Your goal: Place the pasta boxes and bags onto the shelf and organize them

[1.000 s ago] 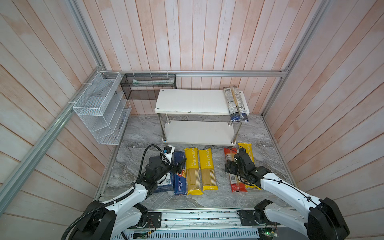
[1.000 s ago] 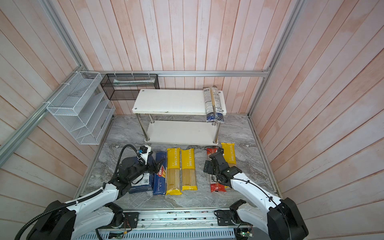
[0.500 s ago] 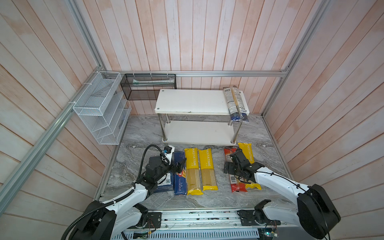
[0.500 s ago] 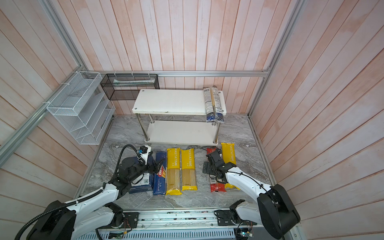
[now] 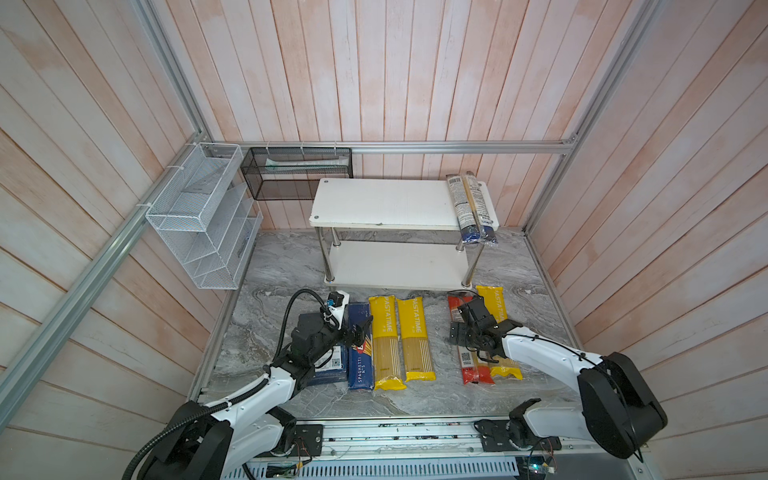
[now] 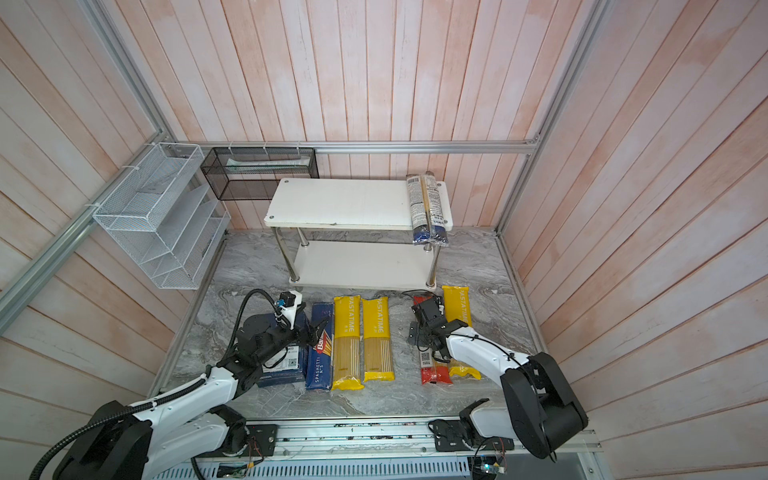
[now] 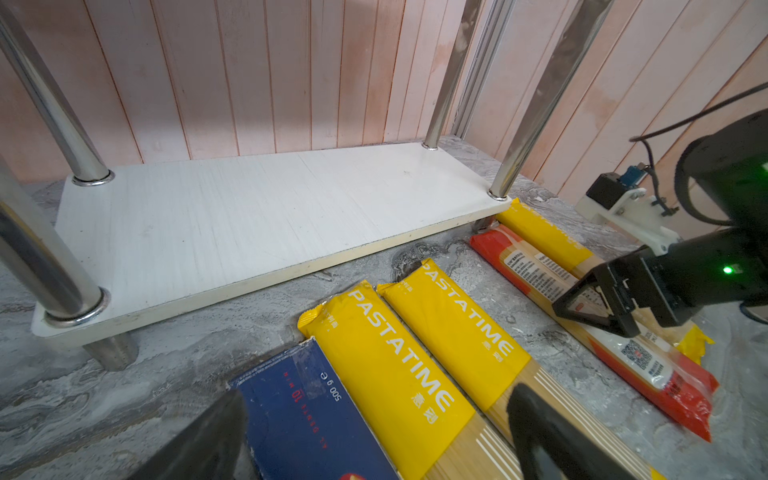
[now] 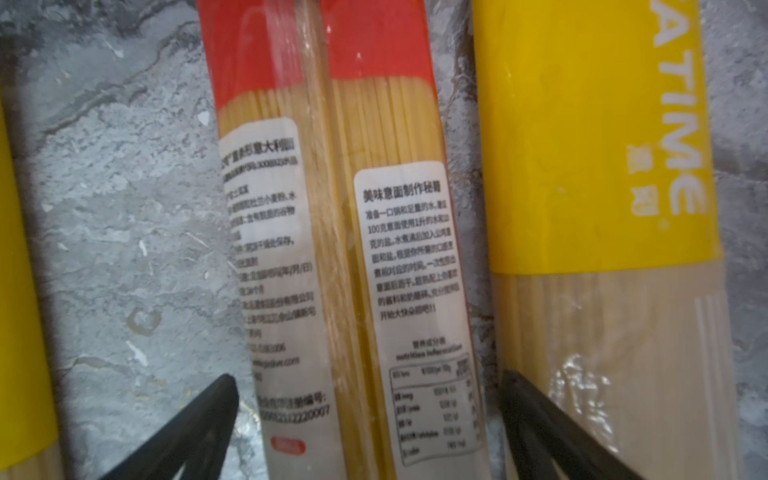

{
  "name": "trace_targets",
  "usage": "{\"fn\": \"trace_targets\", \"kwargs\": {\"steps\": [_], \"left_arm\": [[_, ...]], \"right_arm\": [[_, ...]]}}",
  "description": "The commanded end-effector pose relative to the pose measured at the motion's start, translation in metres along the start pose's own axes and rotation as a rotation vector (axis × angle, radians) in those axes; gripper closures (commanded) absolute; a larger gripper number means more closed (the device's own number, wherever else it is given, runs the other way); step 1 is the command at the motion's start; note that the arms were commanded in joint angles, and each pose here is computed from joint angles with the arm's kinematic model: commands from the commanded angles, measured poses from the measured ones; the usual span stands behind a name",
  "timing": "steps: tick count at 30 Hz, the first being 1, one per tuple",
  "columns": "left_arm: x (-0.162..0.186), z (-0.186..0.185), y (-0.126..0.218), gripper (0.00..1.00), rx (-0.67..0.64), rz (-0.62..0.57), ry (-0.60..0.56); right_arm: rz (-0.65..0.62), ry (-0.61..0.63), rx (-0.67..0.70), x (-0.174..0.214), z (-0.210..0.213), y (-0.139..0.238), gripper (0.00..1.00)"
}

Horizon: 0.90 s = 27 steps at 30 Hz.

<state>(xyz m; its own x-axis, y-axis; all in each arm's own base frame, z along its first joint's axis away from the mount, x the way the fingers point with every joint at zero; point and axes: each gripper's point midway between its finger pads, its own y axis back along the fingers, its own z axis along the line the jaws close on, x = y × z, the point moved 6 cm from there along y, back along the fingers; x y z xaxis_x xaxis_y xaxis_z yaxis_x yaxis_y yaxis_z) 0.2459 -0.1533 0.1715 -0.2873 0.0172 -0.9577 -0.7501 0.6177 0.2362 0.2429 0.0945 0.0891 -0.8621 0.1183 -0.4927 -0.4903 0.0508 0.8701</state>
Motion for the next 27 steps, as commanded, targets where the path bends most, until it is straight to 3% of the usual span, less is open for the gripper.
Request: {"fn": "trace_targets", "kwargs": {"steps": [1, 17, 27], "left_arm": [[-0.006, -0.002, -0.002, 0.0, 0.013, -0.016, -0.009], [-0.007, -0.003, 0.0, 0.0, 0.008, -0.029, -0.011], [-0.006, -0.002, 0.001, 0.0, -0.001, -0.027, -0.015]], "right_arm": [[-0.045, 0.011, 0.006, -0.016, 0.001, -0.001, 0.02], [0.068, 0.003, -0.04, 0.001, 0.014, -0.024, 0.03], [0.115, -0.006, -0.013, 0.025, 0.011, -0.026, 0.15]]}}
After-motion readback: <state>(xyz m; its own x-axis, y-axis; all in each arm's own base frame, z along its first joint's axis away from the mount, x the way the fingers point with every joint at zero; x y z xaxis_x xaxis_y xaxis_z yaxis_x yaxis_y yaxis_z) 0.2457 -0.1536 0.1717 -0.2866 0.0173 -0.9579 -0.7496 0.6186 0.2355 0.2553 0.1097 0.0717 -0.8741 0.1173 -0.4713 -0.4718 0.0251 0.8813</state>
